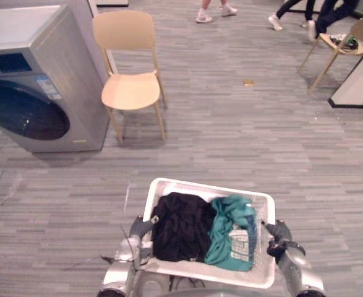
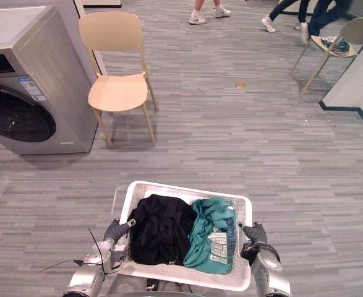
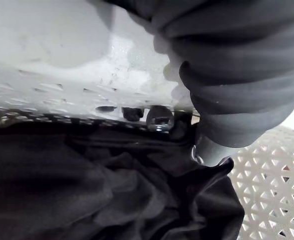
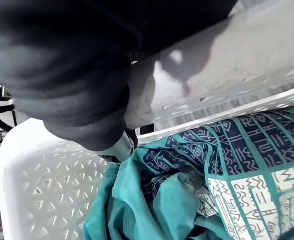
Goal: Pick up the laundry basket with both hands and put the clothes into the washing machine.
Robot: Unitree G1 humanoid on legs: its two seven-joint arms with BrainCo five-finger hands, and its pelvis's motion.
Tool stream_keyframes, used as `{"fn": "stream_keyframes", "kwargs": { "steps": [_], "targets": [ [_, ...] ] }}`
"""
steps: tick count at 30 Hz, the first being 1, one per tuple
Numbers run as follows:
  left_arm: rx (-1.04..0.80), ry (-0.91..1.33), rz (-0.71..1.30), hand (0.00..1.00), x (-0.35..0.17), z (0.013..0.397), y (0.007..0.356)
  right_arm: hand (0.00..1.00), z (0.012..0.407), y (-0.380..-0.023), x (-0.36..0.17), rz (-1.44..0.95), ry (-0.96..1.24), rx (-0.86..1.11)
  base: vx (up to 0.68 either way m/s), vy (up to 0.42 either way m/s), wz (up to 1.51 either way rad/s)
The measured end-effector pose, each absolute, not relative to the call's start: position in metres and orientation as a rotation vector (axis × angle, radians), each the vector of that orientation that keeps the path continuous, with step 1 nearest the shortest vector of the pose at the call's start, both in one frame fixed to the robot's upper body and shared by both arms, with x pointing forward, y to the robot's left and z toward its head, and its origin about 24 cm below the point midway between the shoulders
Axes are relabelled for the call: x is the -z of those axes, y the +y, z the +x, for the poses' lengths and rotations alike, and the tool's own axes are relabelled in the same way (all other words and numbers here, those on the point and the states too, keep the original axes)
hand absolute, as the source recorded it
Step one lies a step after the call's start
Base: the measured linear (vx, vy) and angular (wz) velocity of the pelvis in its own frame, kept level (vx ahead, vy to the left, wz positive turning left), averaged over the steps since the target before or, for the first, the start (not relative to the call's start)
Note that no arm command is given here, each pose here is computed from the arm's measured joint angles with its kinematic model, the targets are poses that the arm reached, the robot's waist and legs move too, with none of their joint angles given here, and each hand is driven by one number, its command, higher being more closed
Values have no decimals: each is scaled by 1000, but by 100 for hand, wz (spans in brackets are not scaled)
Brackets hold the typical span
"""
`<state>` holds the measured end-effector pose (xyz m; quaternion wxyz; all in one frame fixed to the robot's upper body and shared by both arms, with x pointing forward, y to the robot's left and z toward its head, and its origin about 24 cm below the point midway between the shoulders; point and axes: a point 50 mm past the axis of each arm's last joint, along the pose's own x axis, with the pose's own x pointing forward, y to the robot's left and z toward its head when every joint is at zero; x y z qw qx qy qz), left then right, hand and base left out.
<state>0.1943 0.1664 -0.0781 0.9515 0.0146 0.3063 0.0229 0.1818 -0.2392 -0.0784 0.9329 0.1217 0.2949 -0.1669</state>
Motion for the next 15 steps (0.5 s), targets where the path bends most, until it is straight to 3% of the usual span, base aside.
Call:
{"fn": "stream_keyframes", "kwargs": {
  "steps": [6,15],
  "targets": [
    [-43,605,70,100,73,200,172,100,181,-233,79,284,593,355,418,234,18],
    [3,553,78,100,60,218,161,100,175,-239,68,300,524,404,377,-63,55]
  ]
}}
